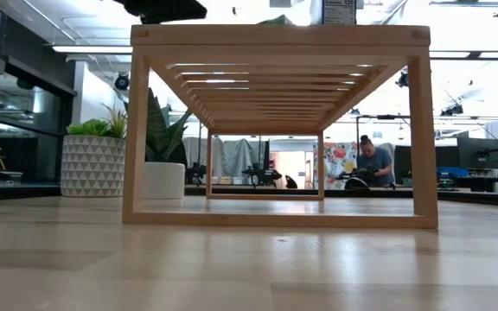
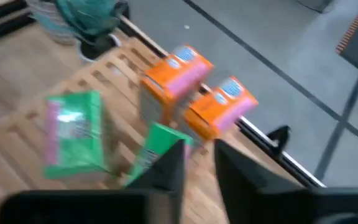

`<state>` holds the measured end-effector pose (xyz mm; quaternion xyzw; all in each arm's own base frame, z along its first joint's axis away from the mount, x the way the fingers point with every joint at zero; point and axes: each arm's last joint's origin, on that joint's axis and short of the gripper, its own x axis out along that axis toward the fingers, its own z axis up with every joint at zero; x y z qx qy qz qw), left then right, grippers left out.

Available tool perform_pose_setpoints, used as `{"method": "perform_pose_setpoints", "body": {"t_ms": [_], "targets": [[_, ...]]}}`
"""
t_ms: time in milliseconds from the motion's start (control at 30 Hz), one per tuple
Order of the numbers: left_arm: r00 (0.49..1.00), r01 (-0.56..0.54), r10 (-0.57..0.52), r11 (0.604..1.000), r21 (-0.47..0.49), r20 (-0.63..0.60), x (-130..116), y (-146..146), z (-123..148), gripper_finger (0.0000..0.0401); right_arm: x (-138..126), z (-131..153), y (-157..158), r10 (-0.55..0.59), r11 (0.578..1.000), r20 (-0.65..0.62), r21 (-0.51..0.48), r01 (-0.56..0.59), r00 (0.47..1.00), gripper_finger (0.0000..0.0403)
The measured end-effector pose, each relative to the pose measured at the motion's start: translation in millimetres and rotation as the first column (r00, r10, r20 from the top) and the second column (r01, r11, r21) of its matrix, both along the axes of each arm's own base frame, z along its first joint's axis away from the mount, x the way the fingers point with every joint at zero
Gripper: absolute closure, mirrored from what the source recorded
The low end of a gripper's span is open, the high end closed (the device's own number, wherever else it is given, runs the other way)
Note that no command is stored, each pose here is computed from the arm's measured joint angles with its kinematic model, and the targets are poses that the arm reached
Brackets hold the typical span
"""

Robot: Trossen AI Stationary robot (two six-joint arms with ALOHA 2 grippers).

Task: Stack cereal on shelf
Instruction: Adjust the green cereal boxes on the shelf

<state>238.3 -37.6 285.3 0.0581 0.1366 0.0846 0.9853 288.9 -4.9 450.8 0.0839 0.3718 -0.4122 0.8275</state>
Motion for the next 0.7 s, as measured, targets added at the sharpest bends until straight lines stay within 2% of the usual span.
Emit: {"method": "perform_pose_setpoints", "body": {"t_ms": [67,100,233,333,500,700], "targets": [[1.0,-0.014,0.014,1.0,0.001,-0.003,4.6,2.5,-3.0,0.0401,-9.4,-7.5,-1.2,-0.047,0.999,-0.006,-0.012,0.047,0.999,0.0378],[1.0,-0.021,0.022,1.0,0.003,-0.009,6.3,3.8,-4.6,0.0401,-15.2,-13.7,-1.7,-0.069,0.998,-0.02,-0.016,0.069,0.997,0.039],[0.999,-0.049,0.049,0.999,0.002,-0.002,13.0,9.5,-8.1,0.0401,-44.5,-45.7,-3.5,-0.154,0.988,-0.072,0.019,0.156,0.985,0.0381],[0.998,-0.068,0.068,0.998,0.005,0.006,18.7,14.2,-11.0,0.0401,-66.9,-72.0,-3.7,-0.199,0.978,-0.061,0.053,0.202,0.978,0.0397],[0.995,-0.095,0.094,0.995,0.038,0.019,33.1,26.6,-19.2,0.0401,-86.2,-111.8,-1.8,-0.136,0.987,0.127,0.107,0.123,0.983,0.04],[0.996,-0.084,0.084,0.996,0.019,0.0,52.4,46.1,-38.8,0.0401,-96.4,-150.3,-1.6,-0.036,0.995,0.311,0.098,0.005,0.95,0.0402]]}}
